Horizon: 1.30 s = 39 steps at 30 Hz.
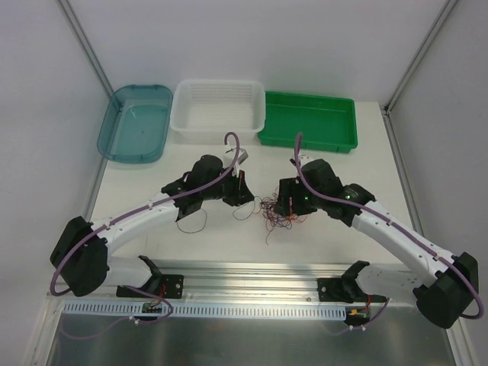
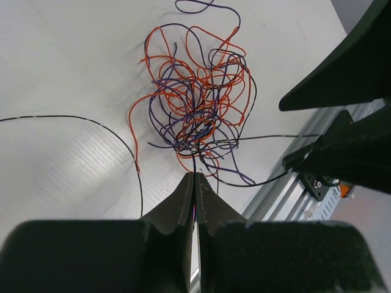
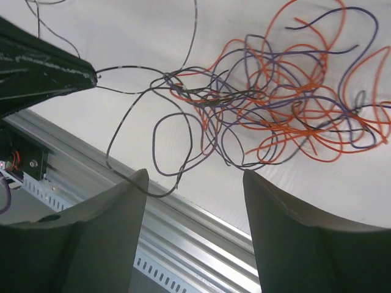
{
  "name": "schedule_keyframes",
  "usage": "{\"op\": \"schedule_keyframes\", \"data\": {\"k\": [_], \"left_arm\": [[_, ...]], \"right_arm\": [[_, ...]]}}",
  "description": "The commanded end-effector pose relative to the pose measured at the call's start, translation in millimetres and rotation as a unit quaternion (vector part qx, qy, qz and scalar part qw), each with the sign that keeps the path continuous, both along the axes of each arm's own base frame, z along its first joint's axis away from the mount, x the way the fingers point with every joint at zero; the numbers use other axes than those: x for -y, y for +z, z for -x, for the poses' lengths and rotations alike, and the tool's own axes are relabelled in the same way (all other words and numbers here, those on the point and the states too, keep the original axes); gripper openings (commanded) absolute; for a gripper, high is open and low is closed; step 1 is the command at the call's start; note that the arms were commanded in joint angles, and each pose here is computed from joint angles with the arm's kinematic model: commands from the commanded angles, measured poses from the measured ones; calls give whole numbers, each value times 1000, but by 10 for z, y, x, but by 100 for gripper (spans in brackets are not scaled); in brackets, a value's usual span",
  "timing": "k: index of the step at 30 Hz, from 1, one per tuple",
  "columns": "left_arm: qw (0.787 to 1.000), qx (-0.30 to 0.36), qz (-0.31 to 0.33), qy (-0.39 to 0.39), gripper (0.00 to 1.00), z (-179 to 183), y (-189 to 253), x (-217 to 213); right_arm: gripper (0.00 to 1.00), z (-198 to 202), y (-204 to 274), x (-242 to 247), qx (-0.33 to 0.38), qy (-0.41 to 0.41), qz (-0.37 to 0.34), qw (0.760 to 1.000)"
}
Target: Untangle the cables
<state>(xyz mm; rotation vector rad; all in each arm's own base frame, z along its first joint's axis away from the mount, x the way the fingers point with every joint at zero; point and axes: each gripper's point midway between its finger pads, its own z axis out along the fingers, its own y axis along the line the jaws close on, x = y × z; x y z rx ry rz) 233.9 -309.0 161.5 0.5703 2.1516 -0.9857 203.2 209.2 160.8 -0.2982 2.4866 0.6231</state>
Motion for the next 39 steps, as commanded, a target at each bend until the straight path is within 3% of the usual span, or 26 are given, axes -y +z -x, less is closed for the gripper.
{"op": "schedule_keyframes", "data": {"k": [1, 6, 10, 14, 23, 29, 39], "left_arm": [[998, -22, 38, 45, 0, 18, 205, -25], [996, -16, 54, 72, 0, 22, 393, -111], [994, -5, 35, 102, 0, 28, 465, -289], [988, 17, 14, 154, 0, -42, 568, -514], [993, 44, 26, 103, 0, 84, 868, -469], [995, 41, 45, 77, 0, 209, 948, -429], [995, 33, 49, 80, 0, 214, 969, -425]], "right_arm": [[67, -13, -25, -210, 35, 26, -20, 999], [69, 0, -74, -430, 29, 49, -65, 996], [70, 98, 186, -585, 63, 116, -116, 984], [79, 268, 494, -600, 93, 176, -142, 970], [82, 213, 1026, -569, 154, 153, -178, 960], [72, -100, 794, -740, 148, 131, -156, 968], [59, -291, 624, -1197, 151, 208, -160, 953]]}}
